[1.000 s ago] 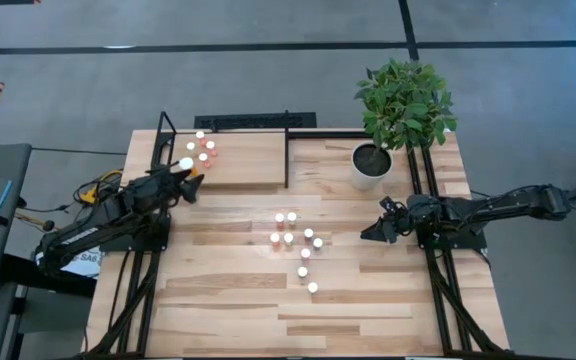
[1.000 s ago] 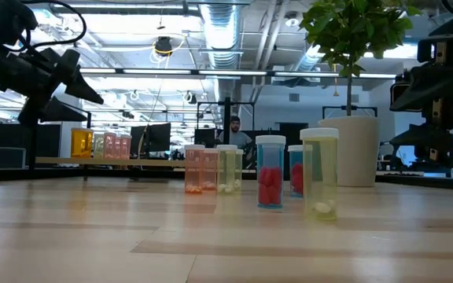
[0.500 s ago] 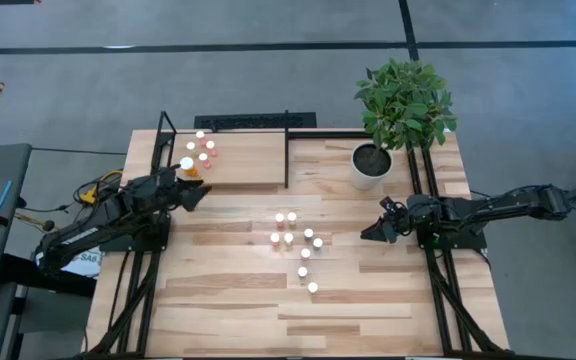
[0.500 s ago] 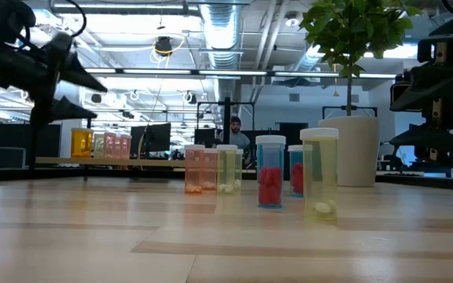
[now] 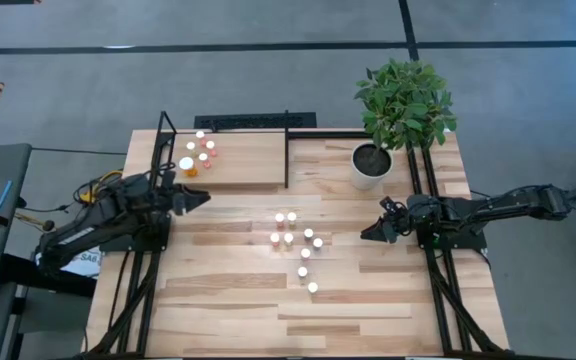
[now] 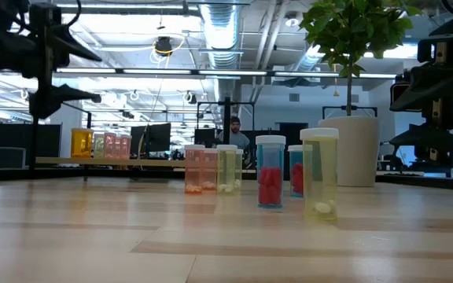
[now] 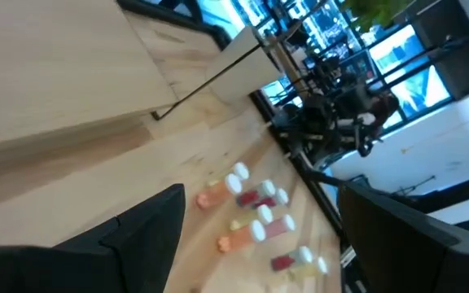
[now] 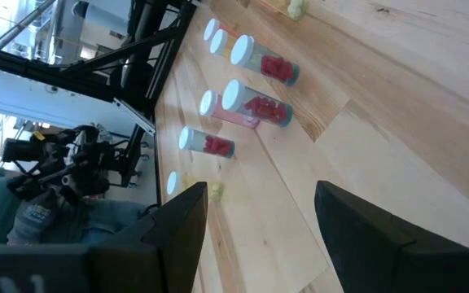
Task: Pick and place medicine bottles onto shelf by color
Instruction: Put the orange pill bottle on the shelf
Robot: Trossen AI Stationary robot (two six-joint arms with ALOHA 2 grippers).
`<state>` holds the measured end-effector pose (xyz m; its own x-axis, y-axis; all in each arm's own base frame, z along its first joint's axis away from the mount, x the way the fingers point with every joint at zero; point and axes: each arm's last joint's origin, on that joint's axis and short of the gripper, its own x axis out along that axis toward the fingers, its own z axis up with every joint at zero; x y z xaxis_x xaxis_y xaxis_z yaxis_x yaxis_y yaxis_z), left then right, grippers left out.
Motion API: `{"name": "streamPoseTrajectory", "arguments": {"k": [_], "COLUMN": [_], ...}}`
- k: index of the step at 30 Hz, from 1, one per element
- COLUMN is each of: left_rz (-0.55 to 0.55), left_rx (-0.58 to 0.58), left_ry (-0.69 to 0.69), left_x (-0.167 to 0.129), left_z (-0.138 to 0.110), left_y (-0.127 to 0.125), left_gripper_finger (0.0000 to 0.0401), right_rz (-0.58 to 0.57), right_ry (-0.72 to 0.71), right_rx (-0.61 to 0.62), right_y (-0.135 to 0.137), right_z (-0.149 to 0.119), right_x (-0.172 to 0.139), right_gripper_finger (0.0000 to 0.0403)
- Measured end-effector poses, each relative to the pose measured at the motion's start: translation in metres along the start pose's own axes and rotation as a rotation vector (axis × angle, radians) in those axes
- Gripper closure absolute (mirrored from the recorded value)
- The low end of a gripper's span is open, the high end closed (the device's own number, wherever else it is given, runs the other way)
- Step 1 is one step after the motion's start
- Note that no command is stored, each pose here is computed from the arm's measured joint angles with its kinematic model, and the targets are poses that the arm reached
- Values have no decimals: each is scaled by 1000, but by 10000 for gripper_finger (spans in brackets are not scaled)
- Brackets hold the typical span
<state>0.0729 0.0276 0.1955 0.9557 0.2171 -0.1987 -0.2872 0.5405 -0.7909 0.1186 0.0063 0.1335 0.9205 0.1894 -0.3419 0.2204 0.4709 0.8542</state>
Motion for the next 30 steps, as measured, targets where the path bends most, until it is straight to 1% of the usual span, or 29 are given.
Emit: {"name": "streamPoseTrajectory", "arguments": {"k": [5, 8, 11, 15, 20, 23, 27, 30], "left_rz": [21, 36, 83, 144, 231, 273, 370, 470], "left_rx": [-44, -65, -67, -74, -58, -70, -108, -111], "left_ry": [14, 49, 95, 156, 225, 256, 306, 359], "left_x": [2, 9, 20, 39, 69, 89, 117, 137], "left_z": [7, 13, 18, 25, 29, 30, 27, 26], "left_y": [-9, -18, -26, -41, -63, -77, -92, -102], "left_gripper_finger": [92, 92, 92, 92, 92, 92, 92, 92], "right_rz": [0, 0, 0, 0, 0, 0, 0, 0], "right_ry": [0, 0, 0, 0, 0, 0, 0, 0], "right_rx": [0, 0, 0, 0, 0, 0, 0, 0], "right_y": [0, 0, 0, 0, 0, 0, 0, 0], "right_z": [0, 0, 0, 0, 0, 0, 0, 0], "right_x": [0, 0, 0, 0, 0, 0, 0, 0], "right_gripper_finger": [153, 153, 153, 153, 153, 153, 153, 153]}}
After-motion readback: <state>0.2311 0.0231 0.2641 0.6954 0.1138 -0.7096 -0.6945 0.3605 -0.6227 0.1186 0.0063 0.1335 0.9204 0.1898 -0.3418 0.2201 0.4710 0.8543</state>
